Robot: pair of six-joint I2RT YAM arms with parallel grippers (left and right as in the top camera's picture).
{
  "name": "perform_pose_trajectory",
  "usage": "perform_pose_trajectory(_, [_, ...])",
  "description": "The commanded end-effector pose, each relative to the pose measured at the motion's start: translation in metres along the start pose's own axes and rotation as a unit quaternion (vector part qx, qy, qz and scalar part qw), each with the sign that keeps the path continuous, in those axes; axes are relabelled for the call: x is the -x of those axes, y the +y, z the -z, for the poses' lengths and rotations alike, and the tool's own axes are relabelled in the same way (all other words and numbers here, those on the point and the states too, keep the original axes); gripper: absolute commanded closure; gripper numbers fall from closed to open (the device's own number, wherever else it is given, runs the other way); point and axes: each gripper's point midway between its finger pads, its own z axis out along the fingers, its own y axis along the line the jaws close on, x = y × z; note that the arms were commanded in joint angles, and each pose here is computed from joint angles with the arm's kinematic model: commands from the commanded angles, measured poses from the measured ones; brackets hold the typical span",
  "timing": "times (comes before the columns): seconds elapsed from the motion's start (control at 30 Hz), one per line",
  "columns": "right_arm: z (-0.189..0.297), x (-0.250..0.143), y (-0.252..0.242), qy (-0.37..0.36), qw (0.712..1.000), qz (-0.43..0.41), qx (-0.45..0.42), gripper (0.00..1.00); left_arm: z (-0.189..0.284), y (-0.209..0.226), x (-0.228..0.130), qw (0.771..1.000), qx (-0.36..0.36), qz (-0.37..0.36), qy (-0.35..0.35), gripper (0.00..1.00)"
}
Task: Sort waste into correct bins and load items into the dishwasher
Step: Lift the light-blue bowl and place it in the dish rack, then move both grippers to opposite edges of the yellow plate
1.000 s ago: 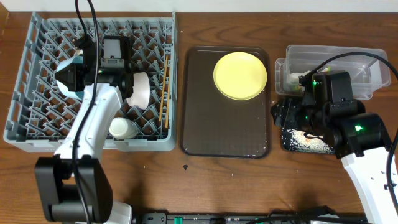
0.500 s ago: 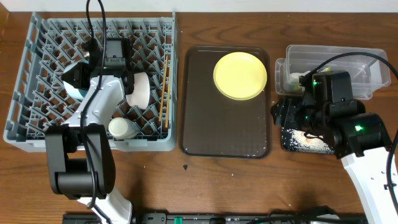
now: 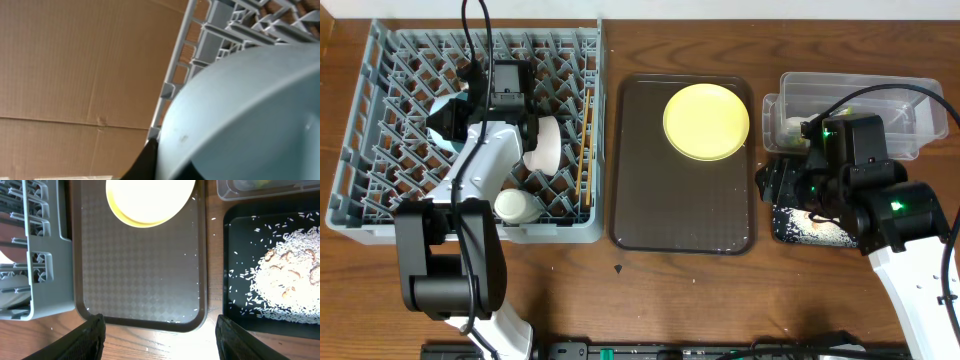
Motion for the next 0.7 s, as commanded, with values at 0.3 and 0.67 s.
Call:
perform_pose_trajectory(0.3, [0.004, 0.003, -0.001, -0.009, 1.000, -0.005, 0.001, 0.31, 0.028, -0.028, 0.010, 0.999, -0.027, -0.027, -0.034, 0.72])
perform_pose_trajectory(0.67, [0.004, 0.002, -0.001, -0.007, 1.000, -0.006, 0.000, 0.31, 0.032, -0.027, 0.005, 0.998, -0.016, -0.049, -0.031, 0.61])
